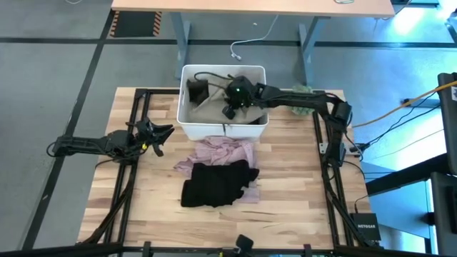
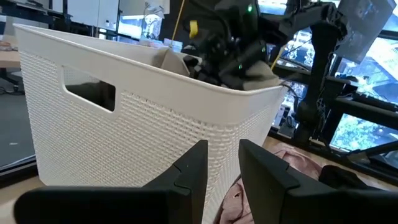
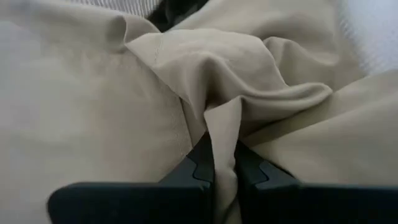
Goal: Sort clothes
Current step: Put the brown shorts into the white laundry organizer
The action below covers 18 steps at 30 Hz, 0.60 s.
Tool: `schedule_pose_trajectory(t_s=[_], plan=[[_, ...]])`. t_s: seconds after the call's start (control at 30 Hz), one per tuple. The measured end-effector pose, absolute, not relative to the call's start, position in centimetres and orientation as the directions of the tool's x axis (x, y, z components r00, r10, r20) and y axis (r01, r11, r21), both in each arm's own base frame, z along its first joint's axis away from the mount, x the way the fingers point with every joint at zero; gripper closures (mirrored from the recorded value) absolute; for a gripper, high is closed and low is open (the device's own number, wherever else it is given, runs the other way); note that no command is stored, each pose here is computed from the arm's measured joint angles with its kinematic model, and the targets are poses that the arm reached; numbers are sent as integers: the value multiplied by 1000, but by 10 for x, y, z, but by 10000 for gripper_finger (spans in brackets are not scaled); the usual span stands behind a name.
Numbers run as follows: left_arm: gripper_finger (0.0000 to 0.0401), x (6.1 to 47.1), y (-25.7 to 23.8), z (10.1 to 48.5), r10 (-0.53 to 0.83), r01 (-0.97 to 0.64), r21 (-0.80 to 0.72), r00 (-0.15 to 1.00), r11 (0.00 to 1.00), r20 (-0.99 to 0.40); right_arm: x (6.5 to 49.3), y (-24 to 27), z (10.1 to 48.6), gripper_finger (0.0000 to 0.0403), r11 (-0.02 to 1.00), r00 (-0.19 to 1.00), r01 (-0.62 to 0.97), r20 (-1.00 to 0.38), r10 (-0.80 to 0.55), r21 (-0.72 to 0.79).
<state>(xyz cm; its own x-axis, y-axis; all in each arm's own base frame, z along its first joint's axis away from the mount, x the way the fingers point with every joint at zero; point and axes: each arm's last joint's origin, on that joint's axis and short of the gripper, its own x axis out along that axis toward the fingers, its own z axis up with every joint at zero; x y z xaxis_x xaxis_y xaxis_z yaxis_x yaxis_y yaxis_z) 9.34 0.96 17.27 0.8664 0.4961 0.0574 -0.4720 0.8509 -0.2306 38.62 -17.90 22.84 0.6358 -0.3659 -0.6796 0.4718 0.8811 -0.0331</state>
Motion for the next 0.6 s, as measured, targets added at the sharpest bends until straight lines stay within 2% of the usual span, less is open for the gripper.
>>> schedule_pose_trajectory(t_s=[0.13, 0.3, 0.47, 0.6], plan=[[315, 93, 10, 173, 497, -474, -220, 866, 852, 57, 388, -179, 226, 379, 887, 634, 460, -682, -364, -45], [315, 93, 10, 173, 497, -475, -217, 866, 853, 57, 387, -177, 241, 373, 887, 650, 459, -665, -368, -42], [315, 93, 10, 173, 497, -473, -231, 866, 851, 57, 390, -178, 261, 341, 884, 653, 466, -665, -363, -25], [315, 93, 10, 173, 496, -472, -231, 866, 851, 57, 392, -179, 278, 299, 877, 660, 480, -656, -366, -5]])
